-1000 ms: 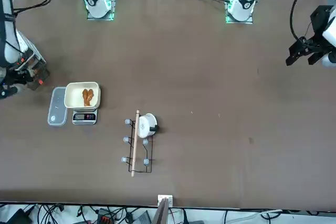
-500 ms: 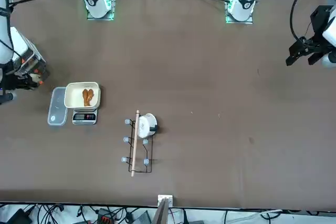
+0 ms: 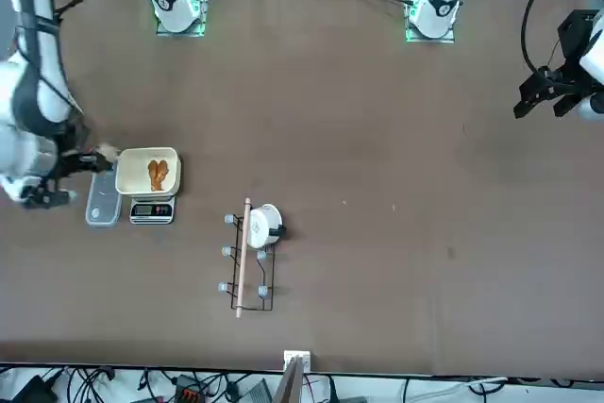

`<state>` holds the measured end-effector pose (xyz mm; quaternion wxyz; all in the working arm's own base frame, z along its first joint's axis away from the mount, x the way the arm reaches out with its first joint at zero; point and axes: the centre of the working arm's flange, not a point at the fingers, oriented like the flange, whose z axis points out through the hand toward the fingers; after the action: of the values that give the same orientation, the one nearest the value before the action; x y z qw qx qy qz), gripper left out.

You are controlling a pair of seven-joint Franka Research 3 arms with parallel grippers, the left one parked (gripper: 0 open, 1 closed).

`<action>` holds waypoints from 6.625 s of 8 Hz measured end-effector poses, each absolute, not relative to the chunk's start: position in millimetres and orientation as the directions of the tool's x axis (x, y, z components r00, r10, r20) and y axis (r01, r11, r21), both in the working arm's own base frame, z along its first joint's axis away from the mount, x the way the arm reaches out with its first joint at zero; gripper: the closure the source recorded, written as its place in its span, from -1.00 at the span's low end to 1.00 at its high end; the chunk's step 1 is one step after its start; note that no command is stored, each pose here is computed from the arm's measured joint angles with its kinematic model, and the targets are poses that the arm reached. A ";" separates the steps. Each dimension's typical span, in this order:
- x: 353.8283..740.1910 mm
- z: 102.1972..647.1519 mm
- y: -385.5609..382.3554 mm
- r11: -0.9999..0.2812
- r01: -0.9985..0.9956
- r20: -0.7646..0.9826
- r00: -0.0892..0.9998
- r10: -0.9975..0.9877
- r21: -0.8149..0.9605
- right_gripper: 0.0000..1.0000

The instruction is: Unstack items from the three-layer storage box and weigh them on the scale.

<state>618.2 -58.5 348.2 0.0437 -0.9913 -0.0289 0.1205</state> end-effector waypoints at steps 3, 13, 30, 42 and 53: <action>620.5 314.5 -51.1 -0.996 0.012 -0.275 0.961 0.036 -0.086 0.42; 612.4 338.2 -98.5 -0.974 0.227 -0.297 0.930 0.216 0.004 -0.67; 492.4 232.3 -270.2 -0.824 0.563 -0.476 0.710 0.519 -0.059 0.96; 519.7 252.4 -246.7 -0.824 0.566 -0.429 0.738 0.521 -0.027 0.80; 485.5 185.8 -292.4 -0.778 0.628 -0.490 0.680 0.546 0.004 0.07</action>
<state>485.5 -292.4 185.8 -0.0863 -0.9125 -0.3216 0.2378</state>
